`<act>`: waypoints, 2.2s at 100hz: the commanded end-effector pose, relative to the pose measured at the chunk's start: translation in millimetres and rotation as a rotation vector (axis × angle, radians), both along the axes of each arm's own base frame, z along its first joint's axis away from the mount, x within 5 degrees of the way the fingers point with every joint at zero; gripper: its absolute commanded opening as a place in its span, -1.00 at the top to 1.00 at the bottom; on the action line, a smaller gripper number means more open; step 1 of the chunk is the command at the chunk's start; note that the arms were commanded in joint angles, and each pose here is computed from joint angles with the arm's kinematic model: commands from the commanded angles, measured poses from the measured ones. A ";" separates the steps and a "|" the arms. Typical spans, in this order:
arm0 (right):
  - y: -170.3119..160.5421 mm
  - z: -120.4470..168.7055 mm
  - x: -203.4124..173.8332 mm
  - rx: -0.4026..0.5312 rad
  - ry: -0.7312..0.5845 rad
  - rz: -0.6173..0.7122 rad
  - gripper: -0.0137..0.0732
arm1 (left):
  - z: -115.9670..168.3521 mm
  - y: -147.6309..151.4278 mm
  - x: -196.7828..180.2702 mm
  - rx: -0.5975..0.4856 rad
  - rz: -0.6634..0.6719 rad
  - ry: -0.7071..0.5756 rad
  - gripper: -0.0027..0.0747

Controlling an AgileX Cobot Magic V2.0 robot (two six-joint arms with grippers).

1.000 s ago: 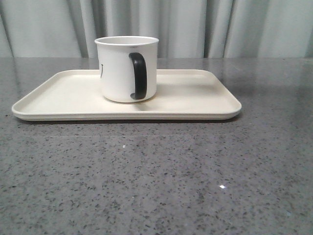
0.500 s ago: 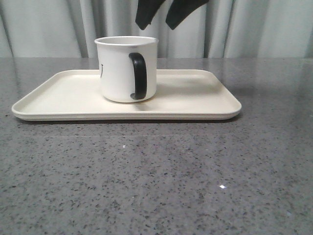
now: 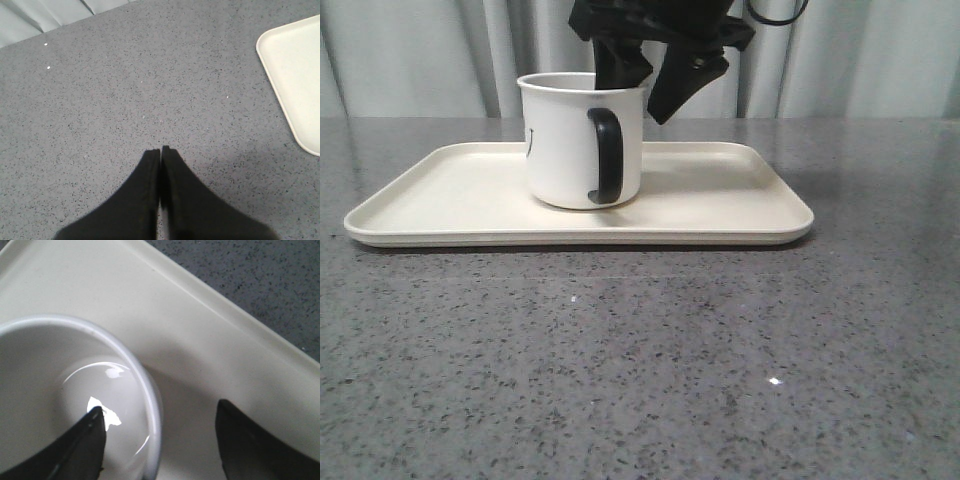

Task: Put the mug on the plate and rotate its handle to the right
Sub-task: 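Lift the mug with the right gripper and turn it, handle swinging away, then lower the turned mug onto the tray and open the right gripper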

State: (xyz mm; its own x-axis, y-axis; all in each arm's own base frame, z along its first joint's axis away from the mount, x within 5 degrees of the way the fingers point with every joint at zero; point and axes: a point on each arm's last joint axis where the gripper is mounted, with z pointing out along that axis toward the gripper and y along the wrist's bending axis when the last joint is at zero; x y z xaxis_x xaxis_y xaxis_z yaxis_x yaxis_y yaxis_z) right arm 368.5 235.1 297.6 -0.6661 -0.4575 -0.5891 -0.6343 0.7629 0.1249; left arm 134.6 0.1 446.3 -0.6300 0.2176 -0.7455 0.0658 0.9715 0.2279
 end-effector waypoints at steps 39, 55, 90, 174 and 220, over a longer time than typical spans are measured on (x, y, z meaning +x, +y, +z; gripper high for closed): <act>-2.3 58.5 -4.9 0.080 -0.149 0.018 0.96 | 10.3 0.5 -0.9 -0.008 0.001 -0.079 0.98; -5.4 101.5 -14.3 0.010 -0.251 0.182 0.96 | 9.0 0.7 -1.8 -0.008 0.005 -0.061 0.98; -17.4 163.5 -47.7 -0.160 -0.455 0.601 0.96 | 7.3 -0.6 -2.9 -0.024 0.000 -0.039 0.98; 0.0 100.8 -45.1 -0.140 -0.351 0.903 0.95 | 5.7 -2.7 -3.4 -0.047 -0.012 -0.025 0.98; 12.7 70.5 -31.0 -0.107 -0.292 0.954 0.95 | 5.6 -3.3 -3.4 -0.054 -0.015 -0.024 0.98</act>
State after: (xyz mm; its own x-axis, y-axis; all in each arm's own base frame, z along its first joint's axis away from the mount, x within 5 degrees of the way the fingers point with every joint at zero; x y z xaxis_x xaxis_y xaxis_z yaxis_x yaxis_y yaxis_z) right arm 355.0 252.3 343.7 0.1277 -0.8118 -0.5698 -0.9823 -0.0242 -0.1858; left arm 131.9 -3.7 442.1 -0.6647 0.1966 -0.7208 0.0928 0.9790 0.1815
